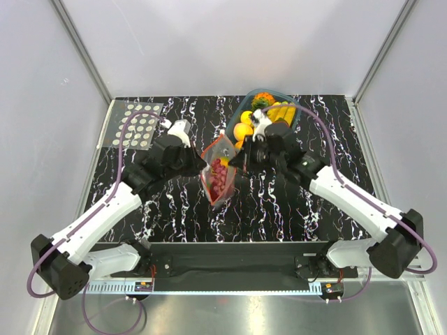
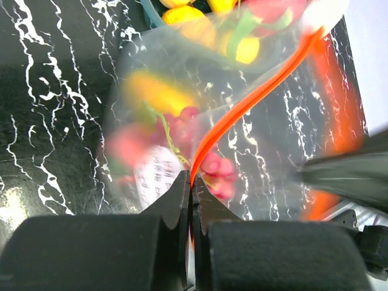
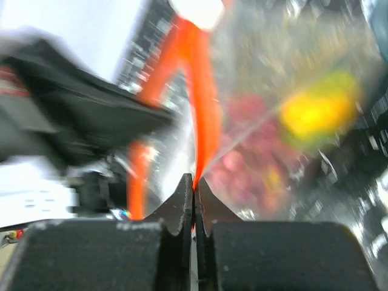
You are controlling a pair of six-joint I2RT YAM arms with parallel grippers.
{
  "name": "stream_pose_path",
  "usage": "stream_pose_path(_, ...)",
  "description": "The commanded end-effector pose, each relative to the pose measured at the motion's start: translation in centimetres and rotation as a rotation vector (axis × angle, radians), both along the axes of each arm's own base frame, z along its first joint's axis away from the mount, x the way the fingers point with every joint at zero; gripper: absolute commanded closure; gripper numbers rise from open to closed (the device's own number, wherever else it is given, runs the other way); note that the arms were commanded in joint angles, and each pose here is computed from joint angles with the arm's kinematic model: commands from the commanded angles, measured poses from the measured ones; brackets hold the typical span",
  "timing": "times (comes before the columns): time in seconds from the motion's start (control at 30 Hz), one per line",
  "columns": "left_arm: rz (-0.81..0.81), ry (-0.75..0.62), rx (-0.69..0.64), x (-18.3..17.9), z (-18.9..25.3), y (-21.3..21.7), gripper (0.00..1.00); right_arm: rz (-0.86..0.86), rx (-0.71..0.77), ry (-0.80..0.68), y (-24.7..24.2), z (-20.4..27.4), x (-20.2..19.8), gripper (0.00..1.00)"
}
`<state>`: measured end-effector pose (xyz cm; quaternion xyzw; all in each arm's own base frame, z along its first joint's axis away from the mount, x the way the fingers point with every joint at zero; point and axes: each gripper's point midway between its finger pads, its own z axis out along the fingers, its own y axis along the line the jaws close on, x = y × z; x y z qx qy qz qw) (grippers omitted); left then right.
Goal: Place the food in the zip-top bag and seal the zipper
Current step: Adjust the zipper food storage bag at the center of the board.
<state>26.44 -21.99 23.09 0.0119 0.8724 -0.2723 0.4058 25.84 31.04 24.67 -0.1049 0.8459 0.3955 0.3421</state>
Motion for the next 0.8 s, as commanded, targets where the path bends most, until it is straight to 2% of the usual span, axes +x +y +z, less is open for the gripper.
stream_pose_path(0.0,-0.086,-0.014,-0.054,0.0,1.4,-1.9,1.0,0.072,0.072,-0.069,1.0,5.8,-1.1,1.0)
stream_pose_path(0.13,-0.069,-0.032,-0.049,0.2,1.6,-1.5,1.0,0.058,0.012,-0.03,0.9,3.2,-0.5,1.0)
stream_pose_path(0.33,0.143,-0.134,0.089,1.4,4.7,5.0,1.0,-0.028,-0.04,-0.035,-0.9,0.8,-0.1,1.0)
stream_pose_path(0.5,0.144,-0.157,0.108,1.5,6.2,5.6,1.0,-0.028,-0.061,-0.015,-0.6,-0.3,0.3,0.95)
stream_pose_path(0.6,0.113,-0.148,0.126,1.9,5.6,5.0,1.0,-0.029,-0.082,-0.002,-0.2,-1.4,0.9,0.82)
stream_pose_path(0.63,0.107,-0.139,0.142,2.0,5.3,5.0,1.0,-0.032,-0.099,0.008,-0.1,-2.1,1.2,0.66)
stream_pose_path(0.67,0.106,-0.137,0.147,2.0,5.2,5.0,1.0,-0.036,-0.112,0.011,-0.1,-2.4,1.4,0.58)
stream_pose_path(0.77,0.132,-0.142,0.174,2.4,4.8,5.5,1.0,-0.051,-0.148,0.016,-0.2,-3.2,2.0,0.47)
